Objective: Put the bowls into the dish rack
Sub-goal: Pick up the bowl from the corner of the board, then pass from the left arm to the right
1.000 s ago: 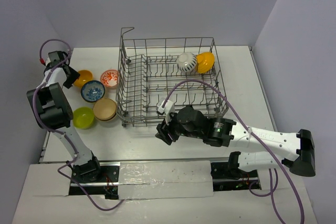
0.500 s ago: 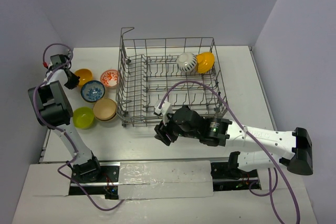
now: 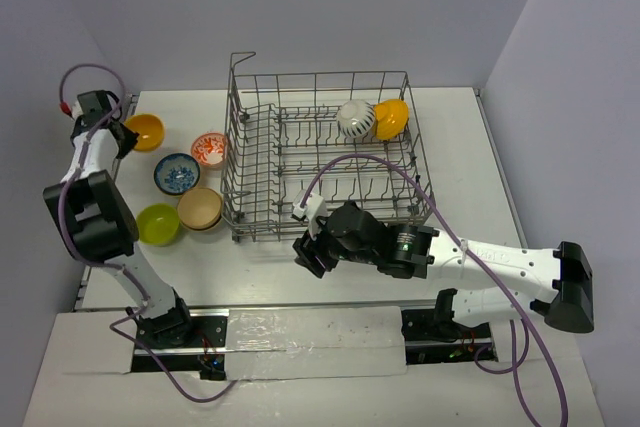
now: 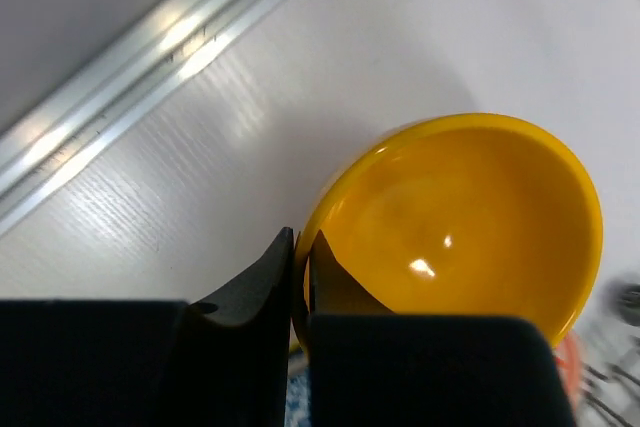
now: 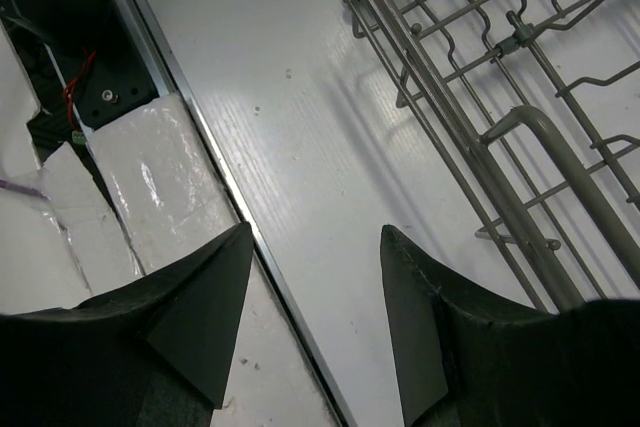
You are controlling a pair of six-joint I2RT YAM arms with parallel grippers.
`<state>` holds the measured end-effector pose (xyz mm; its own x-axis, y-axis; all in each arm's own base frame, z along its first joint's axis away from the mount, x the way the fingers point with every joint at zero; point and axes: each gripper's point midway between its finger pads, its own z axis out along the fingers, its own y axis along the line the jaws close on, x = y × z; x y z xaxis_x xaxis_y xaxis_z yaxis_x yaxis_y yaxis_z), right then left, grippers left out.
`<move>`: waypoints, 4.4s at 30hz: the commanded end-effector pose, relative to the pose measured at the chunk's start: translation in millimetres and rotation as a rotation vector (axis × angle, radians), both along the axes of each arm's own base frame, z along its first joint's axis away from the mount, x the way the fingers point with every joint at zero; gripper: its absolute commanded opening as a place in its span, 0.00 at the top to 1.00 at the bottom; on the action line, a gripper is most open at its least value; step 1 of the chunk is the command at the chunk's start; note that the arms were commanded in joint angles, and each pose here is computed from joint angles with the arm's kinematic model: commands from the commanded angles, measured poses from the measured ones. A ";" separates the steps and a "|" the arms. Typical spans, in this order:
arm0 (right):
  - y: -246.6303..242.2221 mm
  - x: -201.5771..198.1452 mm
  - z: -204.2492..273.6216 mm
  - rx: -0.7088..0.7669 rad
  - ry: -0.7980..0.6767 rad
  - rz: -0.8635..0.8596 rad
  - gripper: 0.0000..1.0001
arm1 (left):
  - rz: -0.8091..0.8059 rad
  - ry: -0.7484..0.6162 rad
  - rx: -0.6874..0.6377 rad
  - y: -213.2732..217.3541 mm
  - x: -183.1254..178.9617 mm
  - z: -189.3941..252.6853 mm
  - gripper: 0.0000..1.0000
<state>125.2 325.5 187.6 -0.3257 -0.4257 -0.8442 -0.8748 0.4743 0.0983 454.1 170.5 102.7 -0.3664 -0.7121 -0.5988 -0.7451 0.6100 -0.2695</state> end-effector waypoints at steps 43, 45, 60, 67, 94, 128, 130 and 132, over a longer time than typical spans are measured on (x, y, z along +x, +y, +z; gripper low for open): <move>26.5 52.1 160.1 -0.273 -0.824 0.016 0.30 | -1.221 -0.419 0.278 -413.8 -155.9 253.7 1.00; 25.9 53.3 160.4 -0.271 -0.828 0.008 0.30 | -1.238 -0.422 0.274 -416.5 -161.4 254.2 1.00; -2.2 86.7 147.0 -0.287 -0.795 -0.109 0.29 | -1.309 -0.458 0.265 -427.2 -180.4 260.7 1.00; -5.0 98.1 143.6 -0.260 -0.734 -0.144 0.41 | -1.357 -0.500 0.246 -434.3 -189.8 274.2 1.00; -9.5 107.1 139.1 -0.272 -0.715 -0.199 1.00 | -1.388 -0.475 0.293 -437.8 -184.4 247.7 1.00; -27.4 95.5 182.2 -0.108 -0.712 -0.264 1.00 | -1.242 -0.478 0.293 -430.3 -158.1 246.3 0.47; -28.5 94.0 183.3 -0.101 -0.712 -0.264 1.00 | -1.241 -0.486 0.290 -431.4 -156.9 250.3 0.44; -30.4 93.3 183.0 -0.101 -0.714 -0.265 1.00 | -1.242 -0.499 0.285 -432.9 -156.0 256.2 0.42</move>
<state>216.5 313.2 324.5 0.1614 -0.6066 -0.7785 -0.6388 0.5371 -0.5509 283.5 -278.1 348.7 -0.3915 0.1111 -0.9135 0.5316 0.8375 -0.1260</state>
